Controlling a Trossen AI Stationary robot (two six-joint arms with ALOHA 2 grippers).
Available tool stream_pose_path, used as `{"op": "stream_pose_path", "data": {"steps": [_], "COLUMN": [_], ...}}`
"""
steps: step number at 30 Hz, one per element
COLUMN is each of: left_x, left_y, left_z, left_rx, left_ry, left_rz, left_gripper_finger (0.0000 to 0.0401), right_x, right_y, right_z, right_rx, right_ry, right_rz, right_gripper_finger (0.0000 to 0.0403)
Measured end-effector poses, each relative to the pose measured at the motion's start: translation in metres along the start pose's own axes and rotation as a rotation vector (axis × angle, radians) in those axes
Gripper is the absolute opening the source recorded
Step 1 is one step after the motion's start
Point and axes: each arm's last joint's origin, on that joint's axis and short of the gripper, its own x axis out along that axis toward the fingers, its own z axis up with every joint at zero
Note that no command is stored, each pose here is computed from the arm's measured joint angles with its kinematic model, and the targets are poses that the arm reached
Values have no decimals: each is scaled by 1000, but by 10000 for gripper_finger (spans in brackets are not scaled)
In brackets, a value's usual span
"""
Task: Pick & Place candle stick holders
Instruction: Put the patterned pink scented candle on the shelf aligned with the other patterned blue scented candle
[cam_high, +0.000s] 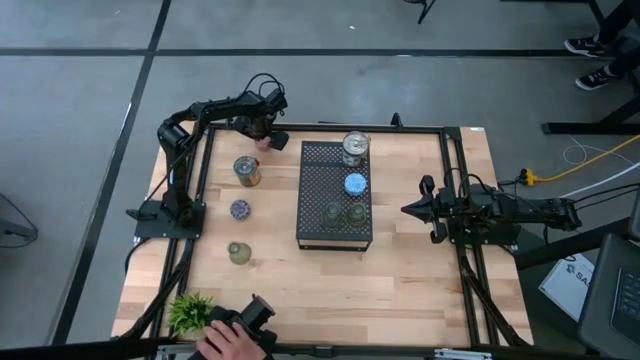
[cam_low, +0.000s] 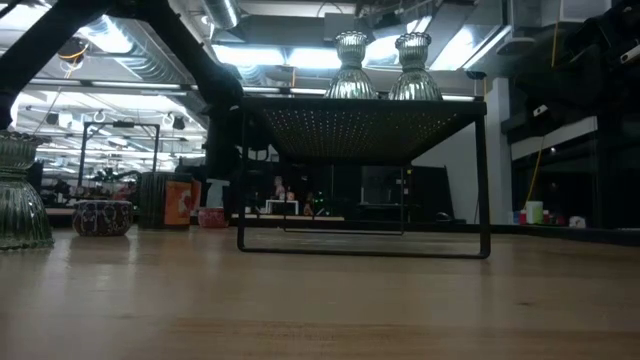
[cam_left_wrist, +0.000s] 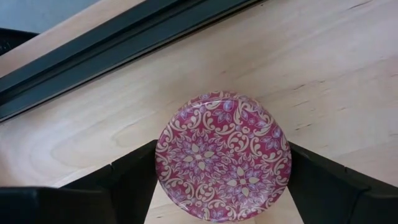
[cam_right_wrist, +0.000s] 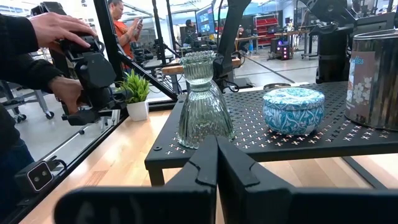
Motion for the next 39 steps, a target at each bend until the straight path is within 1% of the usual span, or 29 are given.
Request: {"op": "stream_pose_path", "data": {"steps": [4,10,18,26,30,39], "left_x": [-2,-18,-57,-104,-123,-156], "left_y": [1,2,-7,-27,-39,-71], "left_z": [-1,-5,-3,-8,-16,-45], "left_rx": [1,4,41,109,153,272], "left_ry": [5,3,-25,-75,-93,-155], "left_rz": [2,-5,-35,-62,-75,-123], "left_gripper_finger": [308,307,307,306,306,306], "right_x": [0,0,0,0,0,0], "right_y": [0,0,0,0,0,0], "right_z": [0,0,0,0,0,0], "right_rx": [0,0,0,0,0,0], "right_ry": [0,0,0,0,0,0], "right_rz": [0,0,0,0,0,0], "right_gripper_finger": [3,3,3,3,3,3]}}
